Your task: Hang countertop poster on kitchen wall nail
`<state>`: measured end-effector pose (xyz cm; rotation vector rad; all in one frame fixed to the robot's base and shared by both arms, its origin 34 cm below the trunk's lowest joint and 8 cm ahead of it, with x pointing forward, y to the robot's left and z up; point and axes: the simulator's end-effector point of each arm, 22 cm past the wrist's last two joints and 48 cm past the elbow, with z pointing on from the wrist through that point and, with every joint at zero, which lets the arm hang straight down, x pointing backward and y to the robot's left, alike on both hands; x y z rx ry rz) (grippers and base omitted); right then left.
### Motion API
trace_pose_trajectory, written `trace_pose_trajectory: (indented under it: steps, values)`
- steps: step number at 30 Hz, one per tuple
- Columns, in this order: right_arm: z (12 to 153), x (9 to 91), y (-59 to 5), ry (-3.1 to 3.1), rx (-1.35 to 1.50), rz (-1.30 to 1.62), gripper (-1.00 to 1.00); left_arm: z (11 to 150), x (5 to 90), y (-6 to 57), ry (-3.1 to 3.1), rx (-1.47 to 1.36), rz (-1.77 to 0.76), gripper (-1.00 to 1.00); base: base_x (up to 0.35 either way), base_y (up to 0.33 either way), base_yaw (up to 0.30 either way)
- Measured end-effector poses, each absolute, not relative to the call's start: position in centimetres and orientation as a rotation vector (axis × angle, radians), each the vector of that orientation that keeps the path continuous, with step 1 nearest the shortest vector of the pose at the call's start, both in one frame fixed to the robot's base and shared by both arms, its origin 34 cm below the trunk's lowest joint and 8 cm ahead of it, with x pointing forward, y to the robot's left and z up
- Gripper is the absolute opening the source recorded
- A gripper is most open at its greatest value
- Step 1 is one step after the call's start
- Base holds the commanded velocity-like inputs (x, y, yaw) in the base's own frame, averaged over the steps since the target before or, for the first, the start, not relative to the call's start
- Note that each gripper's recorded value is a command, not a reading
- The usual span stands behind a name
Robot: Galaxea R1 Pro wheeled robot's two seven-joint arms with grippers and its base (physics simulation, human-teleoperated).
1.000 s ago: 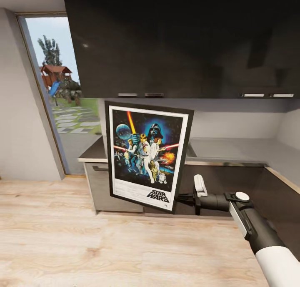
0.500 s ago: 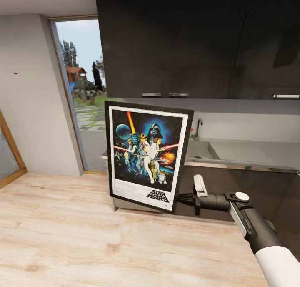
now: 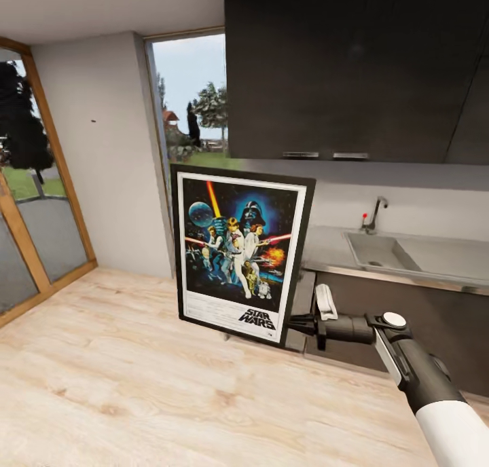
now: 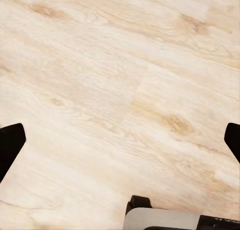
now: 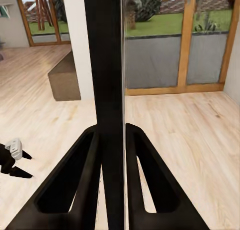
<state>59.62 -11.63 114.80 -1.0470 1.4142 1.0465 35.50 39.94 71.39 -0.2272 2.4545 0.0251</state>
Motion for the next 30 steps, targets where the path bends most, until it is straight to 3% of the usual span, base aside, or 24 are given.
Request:
trace_pose_trajectory:
  steps: [6, 19, 30]
  values:
    - [114.76, 59.64, -11.65, 1.416, -1.045, 1.048, -1.00, 71.38, 35.48, 39.96, 2.455, -0.228, 0.027, 1.00, 0.153, 0.340, 0.190]
    - [114.70, 59.64, -11.66, 1.417, -1.043, 1.050, -1.00, 71.35, 35.44, 39.94, 2.456, -0.228, 0.026, 1.00, 0.174, 0.337, 0.028]
    - [114.74, 59.63, -11.58, 1.416, -1.045, 1.049, -1.00, 71.34, 35.43, 39.93, 2.457, -0.228, 0.025, 1.00, 0.176, 0.337, 0.246]
